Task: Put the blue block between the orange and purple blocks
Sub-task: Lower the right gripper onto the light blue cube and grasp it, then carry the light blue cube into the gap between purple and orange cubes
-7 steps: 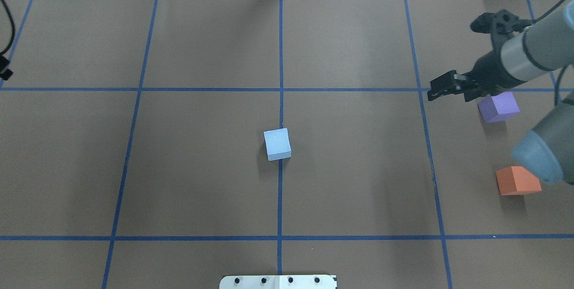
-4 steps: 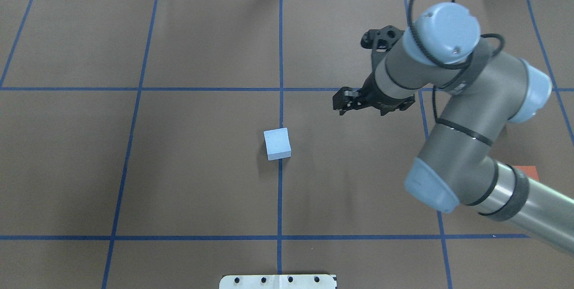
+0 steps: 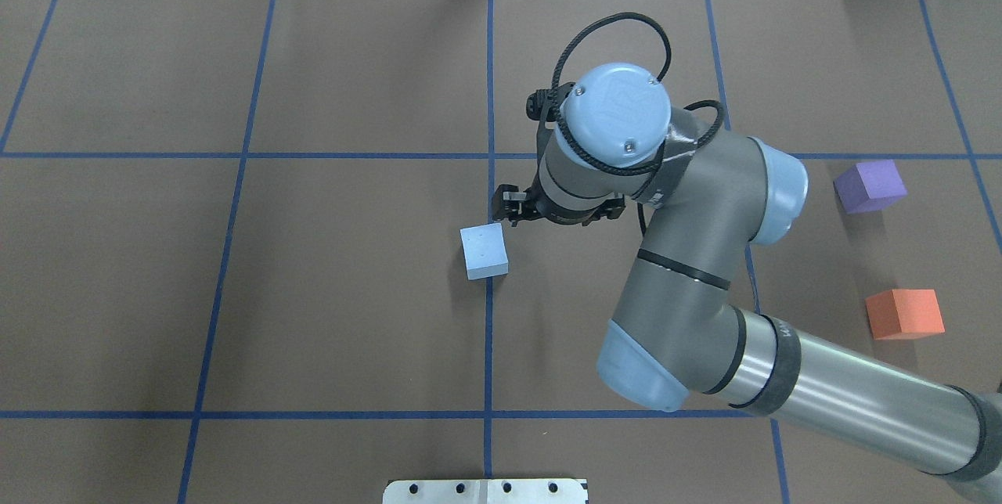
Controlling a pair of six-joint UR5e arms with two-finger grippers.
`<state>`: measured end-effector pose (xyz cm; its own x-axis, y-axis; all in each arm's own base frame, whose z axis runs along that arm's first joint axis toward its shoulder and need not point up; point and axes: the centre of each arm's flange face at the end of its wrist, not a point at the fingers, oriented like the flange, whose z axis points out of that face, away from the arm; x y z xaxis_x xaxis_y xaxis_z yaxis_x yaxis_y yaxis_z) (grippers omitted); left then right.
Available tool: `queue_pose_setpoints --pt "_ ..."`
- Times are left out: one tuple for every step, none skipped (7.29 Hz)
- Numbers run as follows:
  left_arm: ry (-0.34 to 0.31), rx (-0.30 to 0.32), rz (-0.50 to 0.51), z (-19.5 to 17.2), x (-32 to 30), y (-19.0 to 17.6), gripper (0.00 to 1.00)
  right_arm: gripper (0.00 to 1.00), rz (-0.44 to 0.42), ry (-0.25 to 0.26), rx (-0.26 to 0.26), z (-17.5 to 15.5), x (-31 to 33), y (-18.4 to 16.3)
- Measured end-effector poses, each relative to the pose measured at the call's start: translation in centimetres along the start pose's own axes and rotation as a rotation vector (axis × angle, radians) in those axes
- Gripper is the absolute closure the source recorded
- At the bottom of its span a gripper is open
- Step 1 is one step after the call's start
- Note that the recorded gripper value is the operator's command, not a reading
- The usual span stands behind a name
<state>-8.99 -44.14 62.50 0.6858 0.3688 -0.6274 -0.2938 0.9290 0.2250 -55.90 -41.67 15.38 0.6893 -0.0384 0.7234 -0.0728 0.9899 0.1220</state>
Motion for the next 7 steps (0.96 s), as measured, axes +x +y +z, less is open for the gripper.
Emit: queue_pose_setpoints --pt "0.002 0.001 -0.001 0.0 0.0 0.1 0.00 0.00 -0.014 -0.003 0.011 1.9 -2.0 0.4" --pt "0.003 0.001 -0.004 0.1 0.0 0.3 0.00 0.00 -0.027 -0.006 0.020 4.0 -2.8 0.4" --pt "0.004 0.000 -0.007 0.1 0.1 0.5 0.00 0.00 -0.037 0.001 0.022 5.4 -2.8 0.5" --pt "0.005 0.000 -0.008 0.2 0.1 0.5 0.00 0.00 -0.046 0.012 0.019 6.5 -2.6 0.8" --pt "0.005 0.000 -0.009 0.2 0.1 0.6 0.00 0.18 -0.058 0.030 0.018 7.7 -2.6 1.5" --pt "0.005 0.000 -0.009 0.2 0.1 0.6 0.00 0.79 -0.066 0.047 0.020 8.8 -2.8 2.2" --pt "0.005 0.000 -0.009 0.2 0.1 0.6 0.00 1.00 -0.068 0.056 0.019 9.4 -2.9 2.5"
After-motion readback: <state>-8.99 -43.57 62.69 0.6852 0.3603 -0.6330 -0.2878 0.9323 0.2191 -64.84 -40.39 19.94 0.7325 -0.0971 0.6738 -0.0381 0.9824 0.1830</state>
